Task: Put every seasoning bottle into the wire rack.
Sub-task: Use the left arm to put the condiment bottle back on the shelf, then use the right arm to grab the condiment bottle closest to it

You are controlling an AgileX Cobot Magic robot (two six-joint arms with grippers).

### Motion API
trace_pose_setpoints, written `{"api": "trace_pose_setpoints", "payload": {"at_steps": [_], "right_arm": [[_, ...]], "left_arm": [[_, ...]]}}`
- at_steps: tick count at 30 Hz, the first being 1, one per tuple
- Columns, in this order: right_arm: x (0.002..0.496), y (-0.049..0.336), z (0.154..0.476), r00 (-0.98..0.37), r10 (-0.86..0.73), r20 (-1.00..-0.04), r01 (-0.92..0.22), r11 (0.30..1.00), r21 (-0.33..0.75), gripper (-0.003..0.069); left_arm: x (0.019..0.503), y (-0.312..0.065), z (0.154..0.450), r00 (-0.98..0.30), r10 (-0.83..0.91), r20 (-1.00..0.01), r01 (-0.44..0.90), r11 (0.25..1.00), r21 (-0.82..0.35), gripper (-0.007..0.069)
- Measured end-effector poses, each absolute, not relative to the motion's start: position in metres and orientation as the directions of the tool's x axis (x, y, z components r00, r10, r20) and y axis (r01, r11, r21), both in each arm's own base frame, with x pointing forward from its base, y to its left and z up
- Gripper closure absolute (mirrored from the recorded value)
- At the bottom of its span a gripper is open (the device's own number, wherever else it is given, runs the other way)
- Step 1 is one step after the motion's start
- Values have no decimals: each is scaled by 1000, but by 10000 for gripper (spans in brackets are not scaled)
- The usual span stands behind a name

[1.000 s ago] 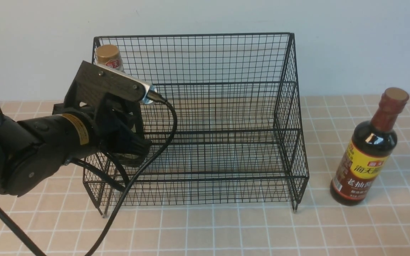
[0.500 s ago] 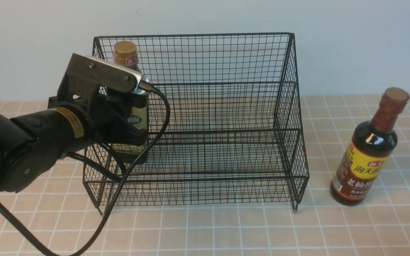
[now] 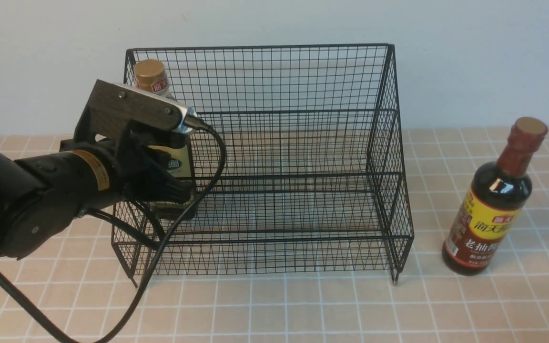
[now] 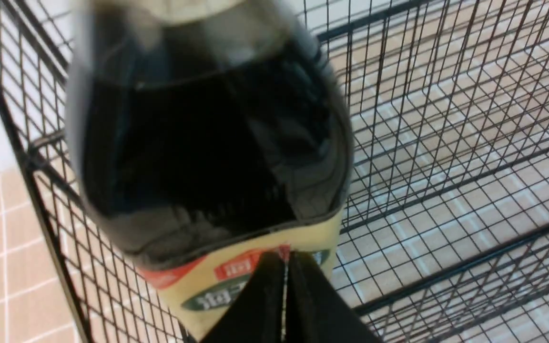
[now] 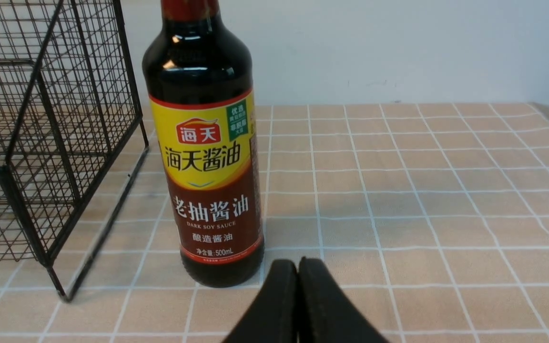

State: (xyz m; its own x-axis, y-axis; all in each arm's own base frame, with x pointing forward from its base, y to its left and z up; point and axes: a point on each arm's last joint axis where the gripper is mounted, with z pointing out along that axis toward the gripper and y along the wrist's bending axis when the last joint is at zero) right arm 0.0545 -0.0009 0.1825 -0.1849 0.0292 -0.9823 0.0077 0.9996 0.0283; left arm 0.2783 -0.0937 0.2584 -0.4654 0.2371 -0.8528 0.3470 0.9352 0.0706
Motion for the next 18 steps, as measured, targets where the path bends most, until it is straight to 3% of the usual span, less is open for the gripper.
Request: {"api": "trace_pose_setpoints", "payload": {"at_steps": [8,18], "right_arm": [[54,-1,182,-185,29,-982,8,1000,28,673],[54,-1,182,-185,29,-982,8,1000,28,673]], "left_arm": [[246,-96,298,-394,227,-891,366,928,75,632],[185,-67,355,-267,163,-950,309,948,76,632]]}}
